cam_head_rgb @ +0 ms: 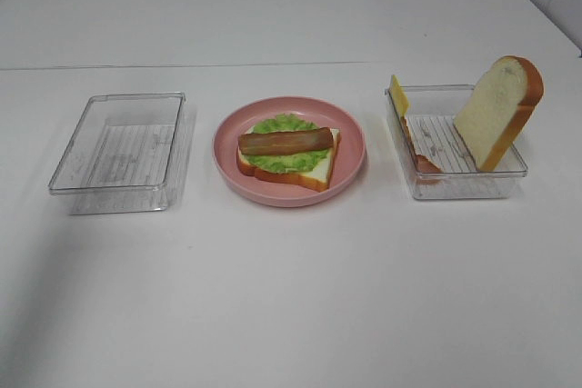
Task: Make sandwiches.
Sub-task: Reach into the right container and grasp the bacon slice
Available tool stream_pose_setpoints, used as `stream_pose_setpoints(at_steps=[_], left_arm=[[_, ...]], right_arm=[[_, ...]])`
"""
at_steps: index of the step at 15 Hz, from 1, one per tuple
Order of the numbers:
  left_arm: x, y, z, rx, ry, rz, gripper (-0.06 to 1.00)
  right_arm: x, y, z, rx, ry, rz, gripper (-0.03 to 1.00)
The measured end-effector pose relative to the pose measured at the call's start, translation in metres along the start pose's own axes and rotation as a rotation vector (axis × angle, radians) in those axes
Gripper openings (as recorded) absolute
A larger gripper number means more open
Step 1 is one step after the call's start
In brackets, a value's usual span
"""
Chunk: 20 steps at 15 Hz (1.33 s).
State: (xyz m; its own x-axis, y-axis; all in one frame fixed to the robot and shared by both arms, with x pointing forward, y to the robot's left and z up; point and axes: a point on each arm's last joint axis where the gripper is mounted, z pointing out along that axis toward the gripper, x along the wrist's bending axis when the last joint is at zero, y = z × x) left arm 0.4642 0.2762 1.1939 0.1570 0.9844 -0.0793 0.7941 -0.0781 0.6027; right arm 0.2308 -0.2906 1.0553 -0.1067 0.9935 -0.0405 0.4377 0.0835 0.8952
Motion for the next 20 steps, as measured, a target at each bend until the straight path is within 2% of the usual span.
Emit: stream_pose_setpoints(at_steps=[2, 6, 7, 8, 11, 14, 15, 17, 20], left_arm=[[-0.002, -0.043, -0.011, 0.018, 0.0, -0.002, 0.72], [-0.007, -0.119, -0.031, -0.016, 0.001, 0.002, 0.72], [-0.008, -0.141, -0.037, -0.047, 0.002, 0.006, 0.72], [-0.009, -0.181, -0.04, -0.099, 0.011, 0.015, 0.72], [-0.01, -0.226, -0.042, -0.191, 0.02, 0.028, 0.72], [-0.011, -0.254, -0.043, -0.279, 0.023, 0.038, 0.72], [-0.011, -0.266, -0.044, -0.345, 0.025, 0.044, 0.72], [-0.011, -0.278, -0.037, -0.374, 0.026, 0.046, 0.72], [-0.01, -0.273, -0.034, -0.436, 0.033, 0.046, 0.72]], right_arm=[[0.0, 0.0, 0.0, 0.0, 0.0, 0.0, 0.75], [0.0, 0.0, 0.0, 0.0, 0.0, 0.0, 0.75], [0.0, 0.0, 0.0, 0.0, 0.0, 0.0, 0.75], [0.0, 0.0, 0.0, 0.0, 0.0, 0.0, 0.75], [0.0, 0.0, 0.0, 0.0, 0.0, 0.0, 0.75], [0.0, 0.0, 0.0, 0.0, 0.0, 0.0, 0.75], [0.0, 0.0, 0.0, 0.0, 0.0, 0.0, 0.75], [0.0, 0.0, 0.0, 0.0, 0.0, 0.0, 0.75], [0.001, 0.0, 0.0, -0.001, 0.009, 0.005, 0.75]])
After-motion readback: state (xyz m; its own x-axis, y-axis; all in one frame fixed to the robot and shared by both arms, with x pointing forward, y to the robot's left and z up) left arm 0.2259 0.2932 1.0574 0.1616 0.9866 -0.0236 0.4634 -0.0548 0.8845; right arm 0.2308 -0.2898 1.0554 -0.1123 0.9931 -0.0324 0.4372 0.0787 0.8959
